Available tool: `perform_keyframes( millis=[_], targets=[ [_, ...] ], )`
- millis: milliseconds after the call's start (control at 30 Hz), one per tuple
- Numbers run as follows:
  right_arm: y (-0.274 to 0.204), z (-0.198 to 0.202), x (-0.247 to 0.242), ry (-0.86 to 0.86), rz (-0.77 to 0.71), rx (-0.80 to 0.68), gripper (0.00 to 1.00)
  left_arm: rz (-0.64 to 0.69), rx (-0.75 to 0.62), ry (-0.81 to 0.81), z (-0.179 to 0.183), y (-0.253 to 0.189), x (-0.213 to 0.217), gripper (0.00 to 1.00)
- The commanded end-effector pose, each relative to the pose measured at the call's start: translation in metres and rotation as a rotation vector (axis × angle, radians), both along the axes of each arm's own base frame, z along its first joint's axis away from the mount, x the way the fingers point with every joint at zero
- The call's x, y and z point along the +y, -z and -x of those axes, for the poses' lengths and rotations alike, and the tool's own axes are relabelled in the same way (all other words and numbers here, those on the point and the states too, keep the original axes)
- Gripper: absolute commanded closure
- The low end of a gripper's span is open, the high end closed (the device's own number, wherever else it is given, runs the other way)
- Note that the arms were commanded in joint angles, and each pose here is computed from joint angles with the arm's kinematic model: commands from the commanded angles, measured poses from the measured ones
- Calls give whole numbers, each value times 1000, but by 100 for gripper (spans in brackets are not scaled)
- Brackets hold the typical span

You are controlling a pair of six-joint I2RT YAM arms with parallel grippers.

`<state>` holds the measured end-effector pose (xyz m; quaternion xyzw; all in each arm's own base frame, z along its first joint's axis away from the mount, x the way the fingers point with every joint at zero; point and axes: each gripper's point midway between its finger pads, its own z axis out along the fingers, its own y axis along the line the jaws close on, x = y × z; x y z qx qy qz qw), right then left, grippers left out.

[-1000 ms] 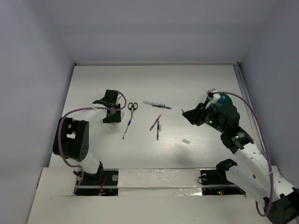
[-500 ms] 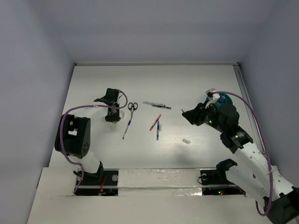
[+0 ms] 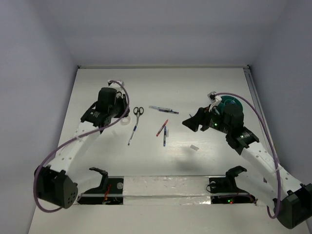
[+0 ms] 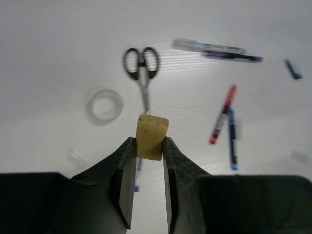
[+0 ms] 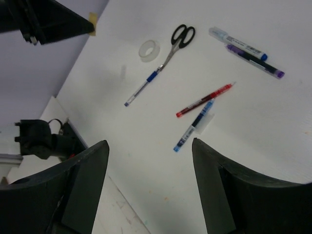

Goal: Sort the stationery into containers
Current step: Pick up the stationery from the center of the board, then place the stationery in the storage box.

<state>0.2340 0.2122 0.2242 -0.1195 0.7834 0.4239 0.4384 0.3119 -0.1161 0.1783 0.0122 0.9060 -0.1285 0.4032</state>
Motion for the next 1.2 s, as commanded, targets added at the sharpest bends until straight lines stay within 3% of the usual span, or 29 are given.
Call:
perform_keyframes(
  millis=[0, 133, 367, 733, 1100, 1167],
  targets=[
    [-53, 5, 21, -91, -146, -75, 25, 113, -68, 204, 31, -16, -56, 100],
    [-64, 7, 37, -119, -217, -37, 29, 214, -180, 392, 56, -36, -105, 100],
    [-54, 1, 63, -140, -248, 45, 41, 179, -253, 597, 92, -44, -156, 100],
    [-46, 7, 113, -200, -263, 138, 46, 156, -337, 578, 99, -61, -146, 100],
    [-51, 3, 131, -222, -296, 172, 47, 128, -308, 630, 116, -51, -152, 100],
    [-52, 5, 134, -229, -292, 175, 56, 128, -312, 626, 116, -53, -151, 100]
  ],
)
